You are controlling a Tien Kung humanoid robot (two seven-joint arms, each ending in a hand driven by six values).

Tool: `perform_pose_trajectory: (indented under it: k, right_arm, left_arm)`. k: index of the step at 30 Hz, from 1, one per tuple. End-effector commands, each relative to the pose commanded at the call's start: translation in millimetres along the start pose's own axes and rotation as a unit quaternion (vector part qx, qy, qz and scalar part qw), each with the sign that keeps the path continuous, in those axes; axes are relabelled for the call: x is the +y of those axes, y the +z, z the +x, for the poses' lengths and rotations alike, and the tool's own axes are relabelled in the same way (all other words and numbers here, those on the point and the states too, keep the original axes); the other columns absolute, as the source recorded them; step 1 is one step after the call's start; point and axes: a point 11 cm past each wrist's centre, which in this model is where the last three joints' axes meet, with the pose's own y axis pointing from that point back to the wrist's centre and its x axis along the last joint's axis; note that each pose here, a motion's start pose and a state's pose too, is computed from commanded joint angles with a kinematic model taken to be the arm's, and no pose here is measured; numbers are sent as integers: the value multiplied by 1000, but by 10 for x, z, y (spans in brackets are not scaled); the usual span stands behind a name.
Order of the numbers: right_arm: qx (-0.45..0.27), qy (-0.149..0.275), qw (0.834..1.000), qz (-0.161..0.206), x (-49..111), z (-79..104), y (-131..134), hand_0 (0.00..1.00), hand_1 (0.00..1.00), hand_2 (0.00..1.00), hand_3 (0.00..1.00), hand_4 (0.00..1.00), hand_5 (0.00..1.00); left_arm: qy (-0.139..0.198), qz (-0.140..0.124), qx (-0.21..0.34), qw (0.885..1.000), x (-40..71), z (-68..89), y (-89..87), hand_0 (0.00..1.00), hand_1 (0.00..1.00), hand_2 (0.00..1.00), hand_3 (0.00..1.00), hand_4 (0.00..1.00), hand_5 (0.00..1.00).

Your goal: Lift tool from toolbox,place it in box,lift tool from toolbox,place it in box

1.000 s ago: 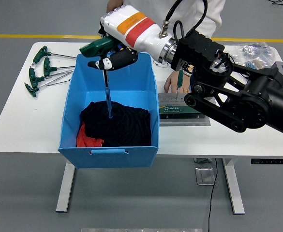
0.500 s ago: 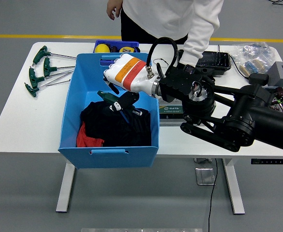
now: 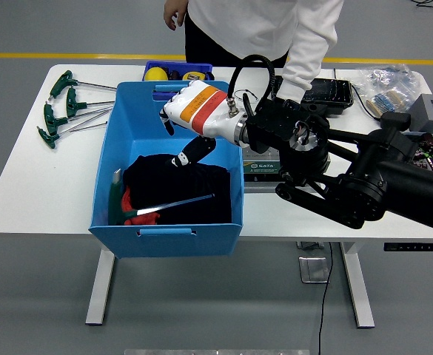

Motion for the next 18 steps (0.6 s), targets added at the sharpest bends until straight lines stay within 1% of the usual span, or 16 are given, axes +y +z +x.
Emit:
perform_pose_trajectory:
  k: [2,11,14,15,18]
  right_arm:
    - [-1,1,1000,0,-1,4,1,496,520,592,496,974,599]
    - [-7,2,1000,-13,13,-17,96,510,527,604,504,985,605]
    - [-9,4,1000,-21,33,-13,192,510,527,604,504,985,605]
    - [-7,2,1000,-28,52,-25,247,533,552,635,516,986,605]
    - [-8,1,999,-46,127,-63,393,533,552,635,516,986,605]
  left_arm:
    - [0,0,0,1000,-2,6,-6,592,595,681,786,856,779]
    - [0,3,0,1000,-3,7,-26,593,595,680,786,854,776]
    - [-1,2,1,1000,-2,3,-25,593,595,680,786,854,776]
    - [-1,2,1,1000,-2,2,-28,592,594,680,786,854,778]
    - [-2,3,3,1000,-1,-6,-40,592,594,680,786,854,778]
